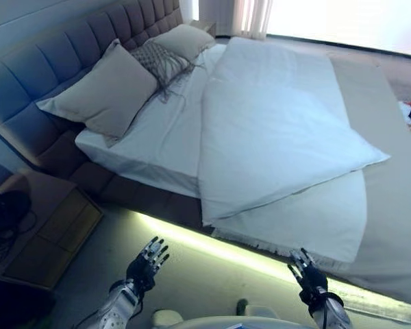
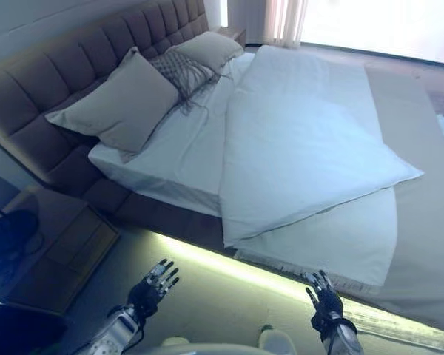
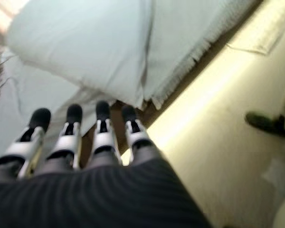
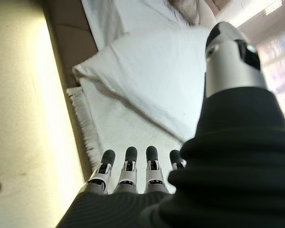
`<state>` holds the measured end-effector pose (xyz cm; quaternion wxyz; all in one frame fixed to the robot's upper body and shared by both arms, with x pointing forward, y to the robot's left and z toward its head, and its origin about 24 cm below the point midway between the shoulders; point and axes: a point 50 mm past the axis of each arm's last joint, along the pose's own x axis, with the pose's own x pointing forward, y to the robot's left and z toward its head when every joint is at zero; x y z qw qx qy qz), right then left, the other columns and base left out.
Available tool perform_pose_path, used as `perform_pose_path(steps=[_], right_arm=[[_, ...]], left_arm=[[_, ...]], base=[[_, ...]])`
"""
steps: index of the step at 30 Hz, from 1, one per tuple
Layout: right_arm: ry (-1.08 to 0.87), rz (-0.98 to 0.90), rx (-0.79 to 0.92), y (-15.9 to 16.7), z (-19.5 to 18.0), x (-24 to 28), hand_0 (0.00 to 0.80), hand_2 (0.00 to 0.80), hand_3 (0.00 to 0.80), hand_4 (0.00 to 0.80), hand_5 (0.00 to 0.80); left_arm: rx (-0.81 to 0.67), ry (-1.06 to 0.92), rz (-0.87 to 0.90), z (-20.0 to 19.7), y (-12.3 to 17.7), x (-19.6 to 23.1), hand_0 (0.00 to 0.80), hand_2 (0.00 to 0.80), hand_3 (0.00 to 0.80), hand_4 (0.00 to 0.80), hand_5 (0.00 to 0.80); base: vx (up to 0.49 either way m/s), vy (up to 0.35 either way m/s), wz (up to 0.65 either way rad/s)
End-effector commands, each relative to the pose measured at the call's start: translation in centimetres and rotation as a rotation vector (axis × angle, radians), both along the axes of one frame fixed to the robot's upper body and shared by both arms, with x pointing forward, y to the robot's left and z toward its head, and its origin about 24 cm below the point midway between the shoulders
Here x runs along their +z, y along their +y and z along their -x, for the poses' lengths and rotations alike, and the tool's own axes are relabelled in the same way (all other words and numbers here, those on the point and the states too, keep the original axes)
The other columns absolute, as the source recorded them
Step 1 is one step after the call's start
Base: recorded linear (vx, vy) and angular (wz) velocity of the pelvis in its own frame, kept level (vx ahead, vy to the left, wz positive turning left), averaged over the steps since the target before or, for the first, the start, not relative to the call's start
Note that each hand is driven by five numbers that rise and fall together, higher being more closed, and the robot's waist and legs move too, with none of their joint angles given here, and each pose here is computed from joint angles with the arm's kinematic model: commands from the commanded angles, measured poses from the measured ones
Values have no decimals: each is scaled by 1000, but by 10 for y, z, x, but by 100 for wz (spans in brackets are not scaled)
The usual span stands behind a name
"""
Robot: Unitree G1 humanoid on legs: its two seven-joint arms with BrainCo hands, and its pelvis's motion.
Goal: Make the bed neatly
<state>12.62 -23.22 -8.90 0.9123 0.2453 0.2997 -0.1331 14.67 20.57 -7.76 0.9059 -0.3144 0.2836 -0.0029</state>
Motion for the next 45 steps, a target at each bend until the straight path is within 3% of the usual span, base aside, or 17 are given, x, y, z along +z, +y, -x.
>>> perform_pose_path(steps=[1,10,16,22,26,36,45], right_arm=[[-85,35,11,-8,-12,12,0,0,0,0,0],[-75,-11,-31,0,-10,12,0,0,0,0,0],[-121,-64,-2,14,-15,10,0,0,0,0,0],[-43,-91,-33,28,-6,-2,0,0,0,0,0],[-112,-102,-13,38,-8,6,0,0,0,0,0],[-123,-92,-65,28,-14,7,0,0,0,0,0],[-104,-119,-96,19,-6,-1,0,0,0,0,0]], left_arm=[[-51,-112,14,-15,-7,16,0,0,0,0,0],[-69,-99,23,-29,-27,12,0,0,0,0,0],[-68,-125,1,-25,-22,9,0,0,0,0,0],[-60,-87,-31,-17,-10,3,0,0,0,0,0],[-105,-132,-50,-22,-11,11,0,0,0,0,0],[-115,-140,-86,-35,-8,16,0,0,0,0,0],[-88,-91,-67,-13,3,10,0,0,0,0,0]], base=[[130,-204,52],[167,-15,27],[341,100,-11],[552,223,-30],[498,303,-13],[316,2,-16],[351,-178,12]])
